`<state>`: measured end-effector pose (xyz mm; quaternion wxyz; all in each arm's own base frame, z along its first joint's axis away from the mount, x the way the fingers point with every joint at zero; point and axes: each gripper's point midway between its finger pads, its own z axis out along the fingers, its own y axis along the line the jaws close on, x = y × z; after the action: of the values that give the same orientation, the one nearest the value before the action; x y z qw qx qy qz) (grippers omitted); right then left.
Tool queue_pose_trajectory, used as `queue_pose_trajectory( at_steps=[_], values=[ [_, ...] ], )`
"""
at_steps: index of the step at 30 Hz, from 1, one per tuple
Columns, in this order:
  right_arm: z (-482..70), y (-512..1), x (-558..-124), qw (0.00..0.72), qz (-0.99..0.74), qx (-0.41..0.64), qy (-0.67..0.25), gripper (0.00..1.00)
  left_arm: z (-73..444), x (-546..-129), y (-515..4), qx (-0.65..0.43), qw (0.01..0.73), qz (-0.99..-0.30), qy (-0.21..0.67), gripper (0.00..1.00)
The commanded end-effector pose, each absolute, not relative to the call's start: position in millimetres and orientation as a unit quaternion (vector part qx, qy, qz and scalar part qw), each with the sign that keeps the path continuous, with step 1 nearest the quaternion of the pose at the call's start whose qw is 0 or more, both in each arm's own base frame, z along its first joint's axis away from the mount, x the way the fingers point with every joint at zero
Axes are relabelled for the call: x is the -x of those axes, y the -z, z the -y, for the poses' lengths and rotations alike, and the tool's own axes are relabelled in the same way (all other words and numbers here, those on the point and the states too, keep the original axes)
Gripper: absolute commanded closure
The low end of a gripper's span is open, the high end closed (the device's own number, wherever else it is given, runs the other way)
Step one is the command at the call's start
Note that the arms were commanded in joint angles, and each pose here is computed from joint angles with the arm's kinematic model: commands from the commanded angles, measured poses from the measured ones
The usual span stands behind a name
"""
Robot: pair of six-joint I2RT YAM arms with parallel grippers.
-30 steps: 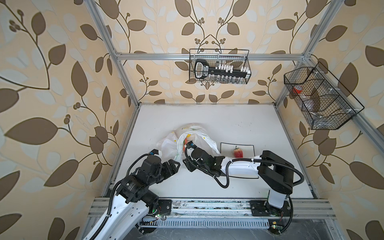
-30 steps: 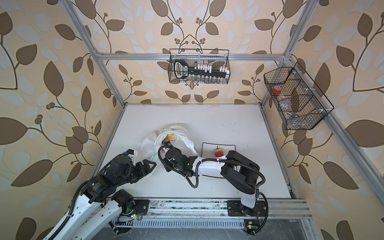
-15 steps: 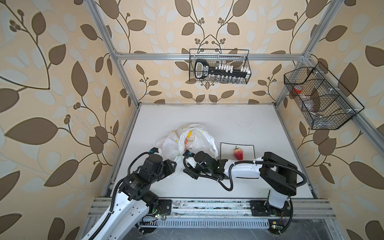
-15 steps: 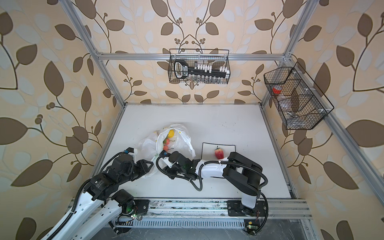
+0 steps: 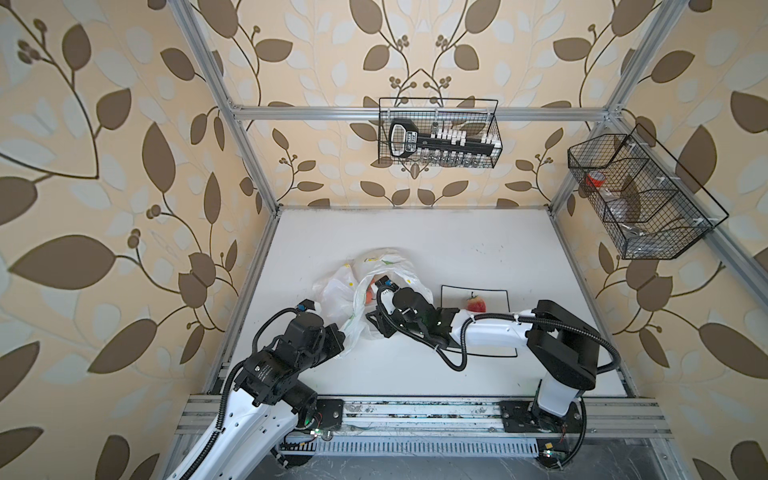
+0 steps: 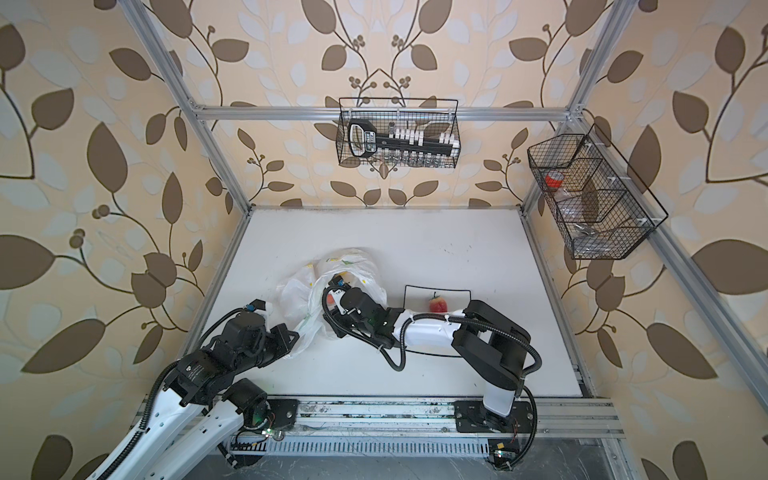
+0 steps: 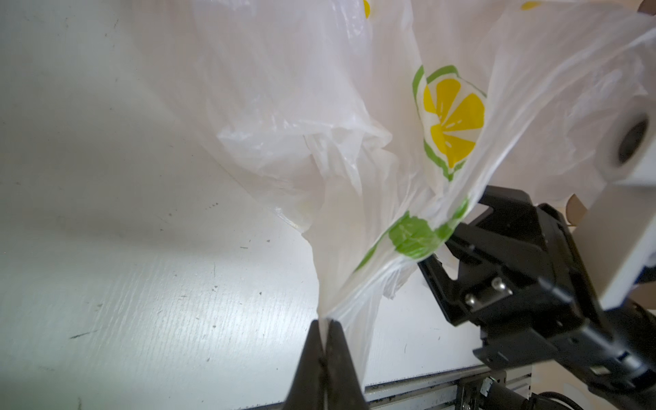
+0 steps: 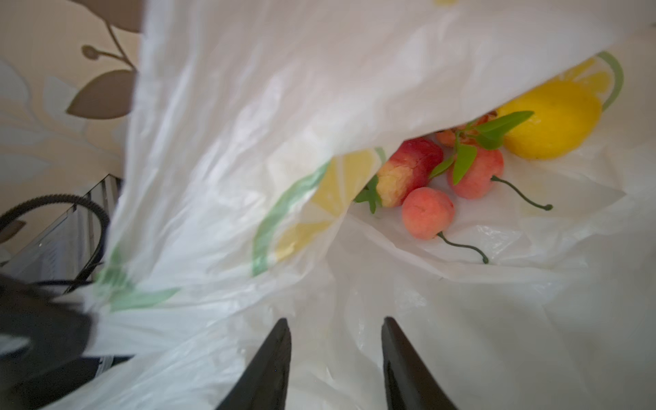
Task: Take the fake fruits out of the plastic bag
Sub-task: 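Lower the right gripper into the bag toward the small red peach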
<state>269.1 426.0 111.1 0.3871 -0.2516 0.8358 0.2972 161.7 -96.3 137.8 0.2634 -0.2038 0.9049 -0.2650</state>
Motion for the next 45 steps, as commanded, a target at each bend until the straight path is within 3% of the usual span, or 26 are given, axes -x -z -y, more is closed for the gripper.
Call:
queue_pose_trajectory(
  at_steps=[1, 11, 37, 45],
  values=[
    [-421, -109, -291, 0.403, -0.856, 0.166, -0.277, 0.58, 101, -158, -145, 0.190, 0.263, -0.904, 0.278, 1.00],
    [-430, -97, -324, 0.426, -0.863, 0.070, -0.262, 0.58, 105, -155, -150, 0.183, 0.259, -0.902, 0.293, 1.00],
    [-465, -27, -362, 0.423, -0.883, 0.091, -0.184, 0.46, 113, -153, -158, 0.160, 0.248, -0.906, 0.304, 1.00],
    [-468, -19, -362, 0.413, -0.887, 0.107, -0.177, 0.57, 111, -153, -157, 0.163, 0.250, -0.906, 0.301, 1.00]
  ],
)
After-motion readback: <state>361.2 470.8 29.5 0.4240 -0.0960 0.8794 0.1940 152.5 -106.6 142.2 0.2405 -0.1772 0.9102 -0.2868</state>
